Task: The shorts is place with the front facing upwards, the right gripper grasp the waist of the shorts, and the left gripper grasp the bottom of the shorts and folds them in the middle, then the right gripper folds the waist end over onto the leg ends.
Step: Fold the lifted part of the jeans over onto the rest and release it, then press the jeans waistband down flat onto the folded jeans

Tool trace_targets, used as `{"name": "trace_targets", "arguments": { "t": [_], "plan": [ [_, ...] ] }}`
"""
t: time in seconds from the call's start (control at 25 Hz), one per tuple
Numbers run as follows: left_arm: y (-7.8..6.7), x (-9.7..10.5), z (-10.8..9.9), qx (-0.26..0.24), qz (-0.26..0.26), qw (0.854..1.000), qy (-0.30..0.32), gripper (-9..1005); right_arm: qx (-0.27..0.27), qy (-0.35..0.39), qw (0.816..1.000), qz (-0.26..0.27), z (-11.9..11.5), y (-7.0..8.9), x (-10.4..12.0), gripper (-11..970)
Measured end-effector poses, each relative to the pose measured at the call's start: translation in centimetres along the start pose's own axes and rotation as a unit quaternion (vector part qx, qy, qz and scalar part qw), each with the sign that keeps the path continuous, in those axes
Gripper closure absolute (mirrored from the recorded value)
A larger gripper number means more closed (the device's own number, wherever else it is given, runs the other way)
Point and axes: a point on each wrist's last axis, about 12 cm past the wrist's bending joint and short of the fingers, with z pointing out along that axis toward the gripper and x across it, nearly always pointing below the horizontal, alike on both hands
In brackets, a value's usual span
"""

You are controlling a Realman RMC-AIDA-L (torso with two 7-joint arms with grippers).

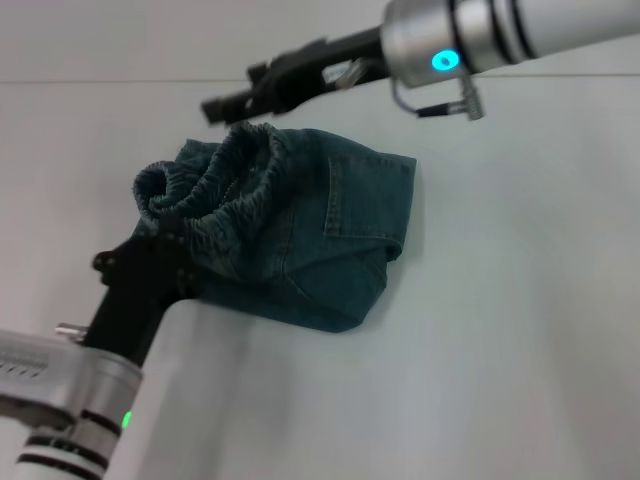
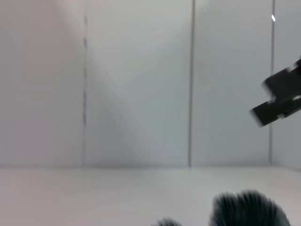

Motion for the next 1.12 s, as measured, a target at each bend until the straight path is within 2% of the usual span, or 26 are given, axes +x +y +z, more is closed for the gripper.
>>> {"name": "trace_targets", "arguments": {
  "t": [0.12, 0.24, 0.32, 0.36, 0.44, 0.64, 0.76, 0.84, 0.92, 1.08, 1.12],
  "plan": [
    [0.5, -0.7, -0.4, -0.011, -0.003, 0.999, -0.032, 995, 0.019, -0.069, 0.997, 0.026, -3.2, -1.0, 1.2, 57],
    [0.4, -1.5, -0.6, -0.006, -0.004, 0.998, -0.068, 996, 0.048, -0.144, 0.987, 0.059, -7.1, -2.6, 3.3, 38],
    [-0.2, -2.0, -0.2, 0.018, -0.005, 0.996, -0.086, 996, 0.067, -0.182, 0.978, 0.075, -9.1, -3.5, 5.2, 25],
    [-0.5, -2.2, 0.1, 0.033, -0.007, 0.995, -0.092, 996, 0.077, -0.198, 0.974, 0.083, -9.9, -3.8, 6.2, 25],
    [-1.7, -2.8, 1.3, 0.095, -0.010, 0.990, -0.102, 996, 0.099, -0.229, 0.963, 0.101, -11.7, -4.5, 8.6, 26],
    [-4.7, -3.8, 4.6, 0.244, 0.029, 0.965, -0.095, 996, 0.144, -0.270, 0.940, 0.154, -14.6, -5.4, 13.6, 28],
    [-5.6, -3.6, 6.4, 0.283, 0.070, 0.955, -0.061, 996, 0.152, -0.277, 0.932, 0.176, -15.3, -5.5, 15.5, 29],
    [-5.6, -3.2, 7.7, 0.283, 0.097, 0.954, -0.026, 996, 0.152, -0.278, 0.930, 0.185, -15.4, -5.5, 16.2, 29],
    [-4.9, -2.9, 8.8, 0.258, 0.113, 0.959, 0.003, 996, 0.150, -0.278, 0.929, 0.190, -15.3, -5.5, 16.7, 28],
    [-2.4, -2.8, 10.5, 0.188, 0.129, 0.973, 0.033, 996, 0.148, -0.275, 0.929, 0.200, -15.1, -5.4, 17.2, 27],
    [-1.4, -2.8, 11.0, 0.165, 0.135, 0.976, 0.046, 996, 0.148, -0.274, 0.929, 0.202, -15.1, -5.4, 17.3, 27]
  ]
}}
